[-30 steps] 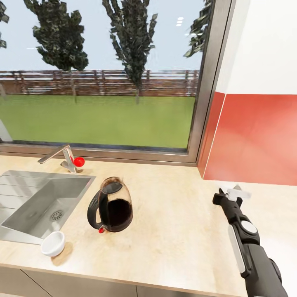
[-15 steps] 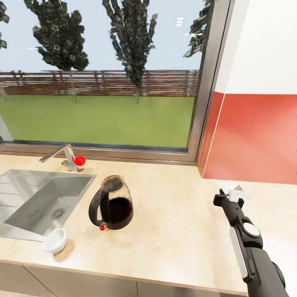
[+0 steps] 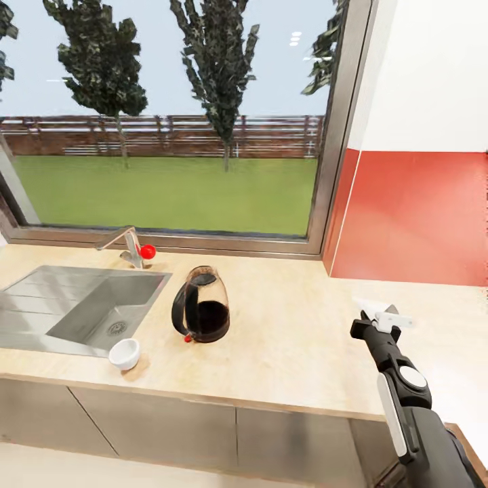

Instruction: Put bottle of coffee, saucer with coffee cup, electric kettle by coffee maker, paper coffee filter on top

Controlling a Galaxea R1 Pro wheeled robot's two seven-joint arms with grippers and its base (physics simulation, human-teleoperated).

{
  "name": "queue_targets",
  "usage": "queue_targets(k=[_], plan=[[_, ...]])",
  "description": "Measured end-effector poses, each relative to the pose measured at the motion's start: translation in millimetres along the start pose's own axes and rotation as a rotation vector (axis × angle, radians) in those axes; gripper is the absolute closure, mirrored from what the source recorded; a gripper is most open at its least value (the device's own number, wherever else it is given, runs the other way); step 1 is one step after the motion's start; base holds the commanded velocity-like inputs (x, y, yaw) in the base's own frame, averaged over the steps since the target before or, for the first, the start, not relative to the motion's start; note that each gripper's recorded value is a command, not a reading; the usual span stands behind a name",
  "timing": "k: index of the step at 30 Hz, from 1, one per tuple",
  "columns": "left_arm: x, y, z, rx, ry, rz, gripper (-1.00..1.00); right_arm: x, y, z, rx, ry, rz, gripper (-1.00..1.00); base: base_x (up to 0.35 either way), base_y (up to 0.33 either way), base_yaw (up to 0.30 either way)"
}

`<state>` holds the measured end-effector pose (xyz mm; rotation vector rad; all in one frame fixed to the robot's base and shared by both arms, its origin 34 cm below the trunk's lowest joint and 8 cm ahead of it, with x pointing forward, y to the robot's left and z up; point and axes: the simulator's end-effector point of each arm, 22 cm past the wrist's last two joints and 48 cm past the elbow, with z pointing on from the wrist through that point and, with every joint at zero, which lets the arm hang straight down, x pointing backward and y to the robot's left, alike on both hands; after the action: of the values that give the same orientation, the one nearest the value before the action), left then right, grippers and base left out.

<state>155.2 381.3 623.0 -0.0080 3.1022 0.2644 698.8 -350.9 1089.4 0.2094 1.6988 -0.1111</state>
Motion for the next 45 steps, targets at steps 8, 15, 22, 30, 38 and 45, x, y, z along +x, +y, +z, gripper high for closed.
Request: queue_targets(k=[8,15,22,30,38,45], plan=[[0,0,0.0,0.000,0.000,0.000,-1.00,1,0,0.2,0.000,0.003,0.000,1.00,-0.329,0.083,0.196],[0,-1,0.0,0.001,0.000,-0.001,-1.00,2,0,0.2,0.000,0.003,0.000,1.00,-0.329,0.086,0.273],[-1,0,-0.1,0.001,-0.001,-0.002,-1.00,1,1,-0.2,-0.001,0.003,0.000,1.00,-0.334,0.030,0.273],[-2,-1,-0.2,0.002,-0.005,-0.003,-1.00,0,1,-0.7,-0.002,0.002,0.002,1.00,-0.336,0.001,0.273],[-2,-10,-0.3,0.013,-0.005,-0.004,-1.00,0,1,-0.7,-0.002,0.002,0.002,1.00,-0.333,0.016,0.276],[-2,-15,-0.5,0.019,-0.005,-0.002,-1.00,0,1,-0.7,-0.002,0.003,0.002,1.00,-0.311,0.143,0.277]])
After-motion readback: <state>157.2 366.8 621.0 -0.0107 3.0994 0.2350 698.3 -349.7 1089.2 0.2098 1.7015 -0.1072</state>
